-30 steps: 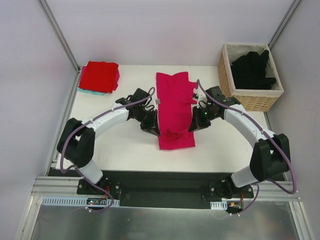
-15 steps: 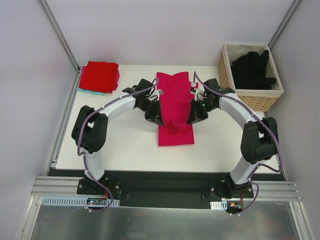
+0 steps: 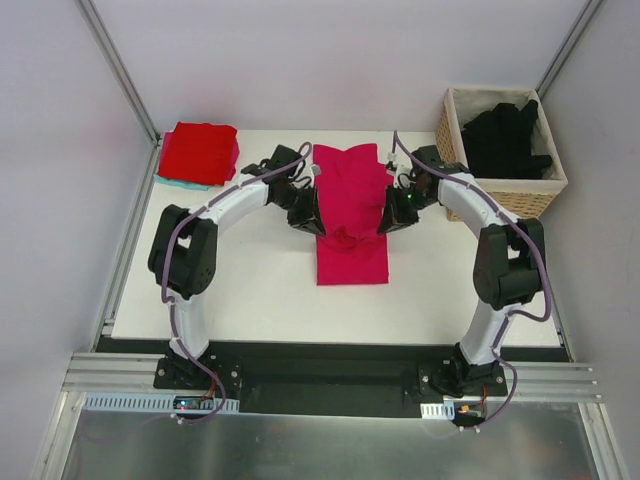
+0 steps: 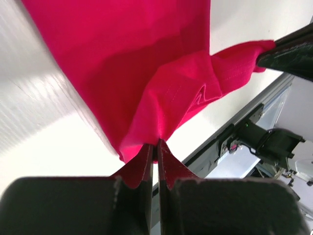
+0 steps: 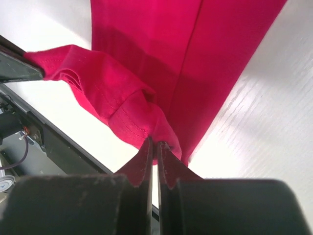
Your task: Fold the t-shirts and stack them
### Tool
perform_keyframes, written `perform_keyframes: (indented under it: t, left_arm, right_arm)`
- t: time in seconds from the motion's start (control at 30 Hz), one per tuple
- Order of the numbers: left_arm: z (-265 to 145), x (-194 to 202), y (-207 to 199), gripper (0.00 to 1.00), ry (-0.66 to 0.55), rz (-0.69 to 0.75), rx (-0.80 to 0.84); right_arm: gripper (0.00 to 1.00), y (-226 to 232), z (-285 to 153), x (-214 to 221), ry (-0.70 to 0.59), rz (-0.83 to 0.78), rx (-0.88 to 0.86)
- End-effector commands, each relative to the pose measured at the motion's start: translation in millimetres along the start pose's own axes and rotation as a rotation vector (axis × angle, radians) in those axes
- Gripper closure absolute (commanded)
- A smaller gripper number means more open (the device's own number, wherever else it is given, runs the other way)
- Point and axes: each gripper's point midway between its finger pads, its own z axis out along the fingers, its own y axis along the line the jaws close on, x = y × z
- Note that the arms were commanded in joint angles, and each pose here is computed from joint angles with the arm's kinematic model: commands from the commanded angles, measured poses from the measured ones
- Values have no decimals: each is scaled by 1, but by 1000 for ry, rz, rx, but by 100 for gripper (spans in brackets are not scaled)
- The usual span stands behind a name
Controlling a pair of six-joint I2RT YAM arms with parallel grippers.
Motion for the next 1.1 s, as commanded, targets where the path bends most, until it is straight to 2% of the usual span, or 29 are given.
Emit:
perform_keyframes:
  t: [0.0,0.23,0.7,0.83,0.87,0.97,1.07]
  left_arm:
    - [0,-27,9,100,-32,11,-5]
    - [10,-44,16,100,-29,-5,12]
    - [15,-37,19,100,-4,-43,12]
    - [10,-40,17,88,-26,-45,1]
    - [6,-42,14,82,-41,-38,-1]
    - [-5,-55,10,75,-105,-8,-39]
    - [-18,-72,7,71,-183,42,-79]
  right_arm:
    - [99,-1,0,-27,-50,-40,-6]
    - [99,-7,9,-41,-51,-34,1]
    - [99,-26,27,-58,-51,16,40]
    - [99,-35,30,-61,-55,35,89]
    - [87,-37,30,-61,-57,43,103]
    - [69,-38,20,-71,-121,26,141]
    - [63,-41,-1,-87,-246,-8,216]
